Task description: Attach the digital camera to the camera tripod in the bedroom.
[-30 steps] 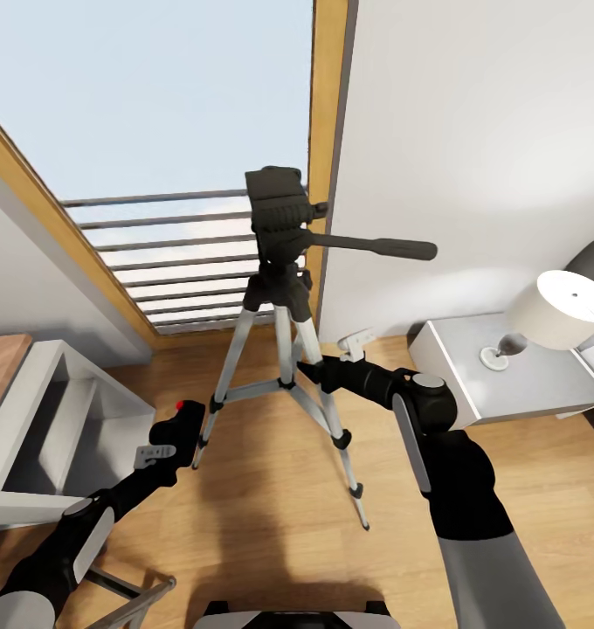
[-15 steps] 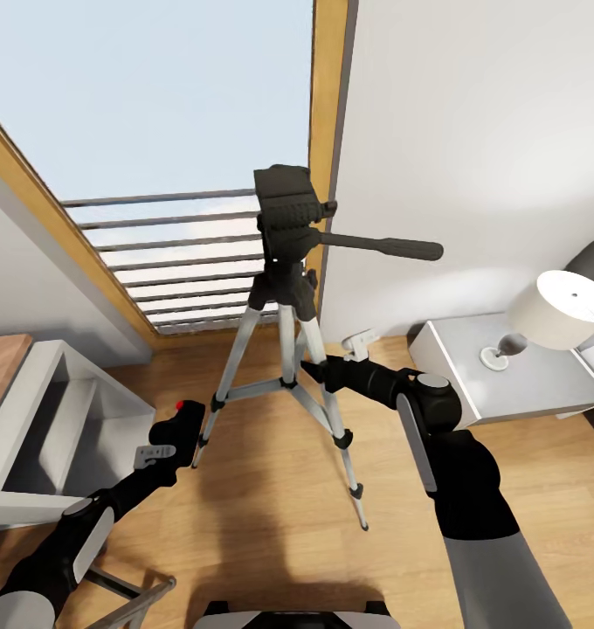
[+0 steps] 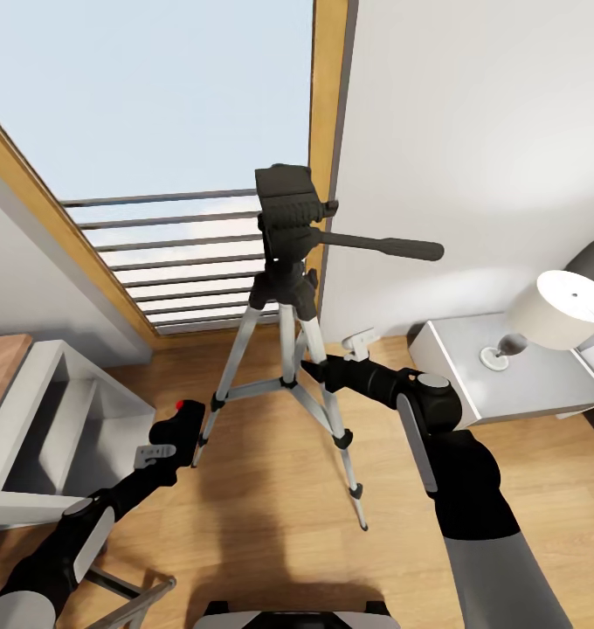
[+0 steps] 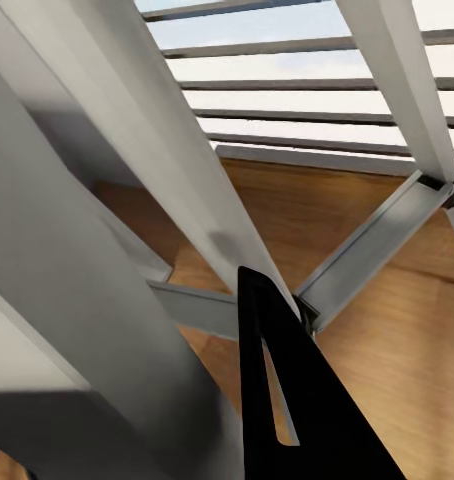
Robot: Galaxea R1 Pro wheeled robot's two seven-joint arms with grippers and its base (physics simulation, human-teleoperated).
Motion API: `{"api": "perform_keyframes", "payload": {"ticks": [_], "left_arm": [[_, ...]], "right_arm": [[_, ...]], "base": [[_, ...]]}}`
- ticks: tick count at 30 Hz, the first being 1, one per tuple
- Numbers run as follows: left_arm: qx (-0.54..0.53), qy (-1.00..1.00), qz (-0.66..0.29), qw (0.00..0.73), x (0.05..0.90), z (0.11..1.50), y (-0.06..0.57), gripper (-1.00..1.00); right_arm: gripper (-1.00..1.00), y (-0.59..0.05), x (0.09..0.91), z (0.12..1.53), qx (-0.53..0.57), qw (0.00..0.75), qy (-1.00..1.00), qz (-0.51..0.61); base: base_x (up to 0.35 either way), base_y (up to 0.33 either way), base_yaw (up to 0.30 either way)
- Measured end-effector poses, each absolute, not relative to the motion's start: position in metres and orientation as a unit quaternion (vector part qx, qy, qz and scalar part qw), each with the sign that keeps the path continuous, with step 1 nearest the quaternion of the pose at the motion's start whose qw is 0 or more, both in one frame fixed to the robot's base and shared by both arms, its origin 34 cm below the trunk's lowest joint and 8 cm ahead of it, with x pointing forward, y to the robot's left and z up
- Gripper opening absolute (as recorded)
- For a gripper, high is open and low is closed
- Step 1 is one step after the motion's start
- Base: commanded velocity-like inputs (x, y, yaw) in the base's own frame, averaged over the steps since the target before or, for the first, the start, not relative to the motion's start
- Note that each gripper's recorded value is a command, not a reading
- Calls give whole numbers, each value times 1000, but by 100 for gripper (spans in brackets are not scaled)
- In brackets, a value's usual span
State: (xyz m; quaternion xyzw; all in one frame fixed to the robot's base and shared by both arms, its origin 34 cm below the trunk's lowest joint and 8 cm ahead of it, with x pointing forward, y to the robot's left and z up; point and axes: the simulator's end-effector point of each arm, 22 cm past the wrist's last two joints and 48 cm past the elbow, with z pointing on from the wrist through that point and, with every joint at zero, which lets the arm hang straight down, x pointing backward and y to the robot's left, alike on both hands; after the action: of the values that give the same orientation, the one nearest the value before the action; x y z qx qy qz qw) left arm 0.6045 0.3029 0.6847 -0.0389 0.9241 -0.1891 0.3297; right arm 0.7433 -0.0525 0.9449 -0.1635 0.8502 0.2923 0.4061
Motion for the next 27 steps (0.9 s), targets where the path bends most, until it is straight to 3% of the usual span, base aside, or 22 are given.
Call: {"api": "perform_keyframes", "payload": {"ticks": [27], "left_arm": [[-49, 931, -197, 303, 582, 666, 288, -100]], "right_arm": [[-100, -53, 745, 946, -159, 408, 850, 292]], "base": [[0, 0, 0]]}}
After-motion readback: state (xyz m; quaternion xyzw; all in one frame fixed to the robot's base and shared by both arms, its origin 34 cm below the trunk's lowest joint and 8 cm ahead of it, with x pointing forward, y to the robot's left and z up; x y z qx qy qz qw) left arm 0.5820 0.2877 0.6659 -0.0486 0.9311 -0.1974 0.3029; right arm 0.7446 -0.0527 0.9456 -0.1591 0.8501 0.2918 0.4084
